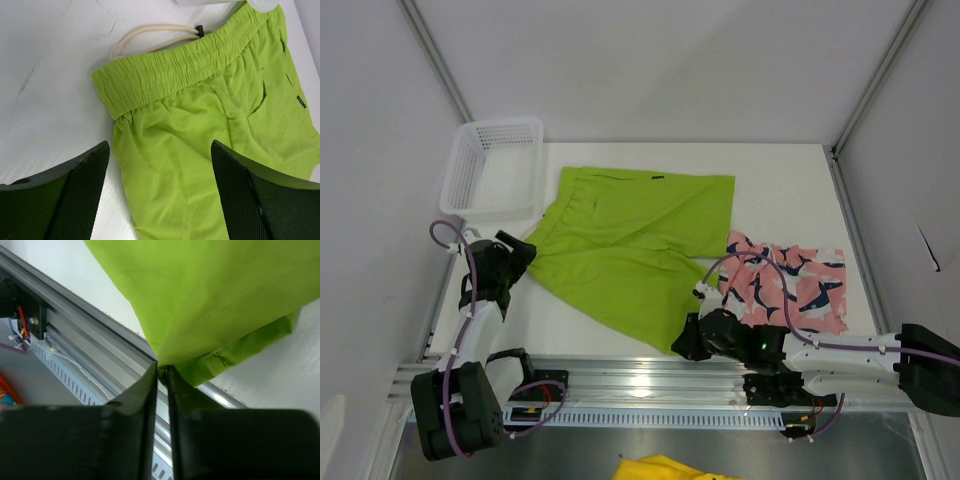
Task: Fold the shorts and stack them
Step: Flatten the shorts out, then fold the shorts
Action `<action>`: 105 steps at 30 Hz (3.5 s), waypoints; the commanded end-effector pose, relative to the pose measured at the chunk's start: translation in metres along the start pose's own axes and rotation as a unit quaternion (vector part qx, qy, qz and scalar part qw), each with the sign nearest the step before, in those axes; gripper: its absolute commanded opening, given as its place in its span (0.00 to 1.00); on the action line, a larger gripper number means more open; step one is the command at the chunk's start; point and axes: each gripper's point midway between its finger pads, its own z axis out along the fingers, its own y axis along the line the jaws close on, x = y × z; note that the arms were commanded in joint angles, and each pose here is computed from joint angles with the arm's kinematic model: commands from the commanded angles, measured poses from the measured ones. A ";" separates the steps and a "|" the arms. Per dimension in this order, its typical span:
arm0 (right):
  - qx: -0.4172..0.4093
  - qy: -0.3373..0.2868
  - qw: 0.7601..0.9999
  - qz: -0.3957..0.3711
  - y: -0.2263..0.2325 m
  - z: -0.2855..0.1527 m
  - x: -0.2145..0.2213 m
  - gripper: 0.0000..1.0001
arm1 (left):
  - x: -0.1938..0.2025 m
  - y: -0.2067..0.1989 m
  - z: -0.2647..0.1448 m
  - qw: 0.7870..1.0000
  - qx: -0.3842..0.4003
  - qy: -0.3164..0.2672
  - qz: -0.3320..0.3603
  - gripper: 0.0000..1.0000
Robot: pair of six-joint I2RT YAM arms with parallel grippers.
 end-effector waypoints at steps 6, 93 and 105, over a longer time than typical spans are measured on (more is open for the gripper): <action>-0.099 -0.010 0.994 0.054 0.049 -0.033 -0.016 0.00 | -0.001 0.001 -0.004 1.000 0.000 -0.002 0.003 0.84; 0.050 -0.113 0.962 -0.245 0.036 -0.043 0.006 0.00 | 0.014 0.008 0.011 1.000 0.000 0.027 0.002 0.81; 0.082 -0.165 0.978 -0.103 -0.006 -0.063 -0.030 0.00 | 0.020 0.022 0.009 1.000 -0.022 0.019 -0.008 0.76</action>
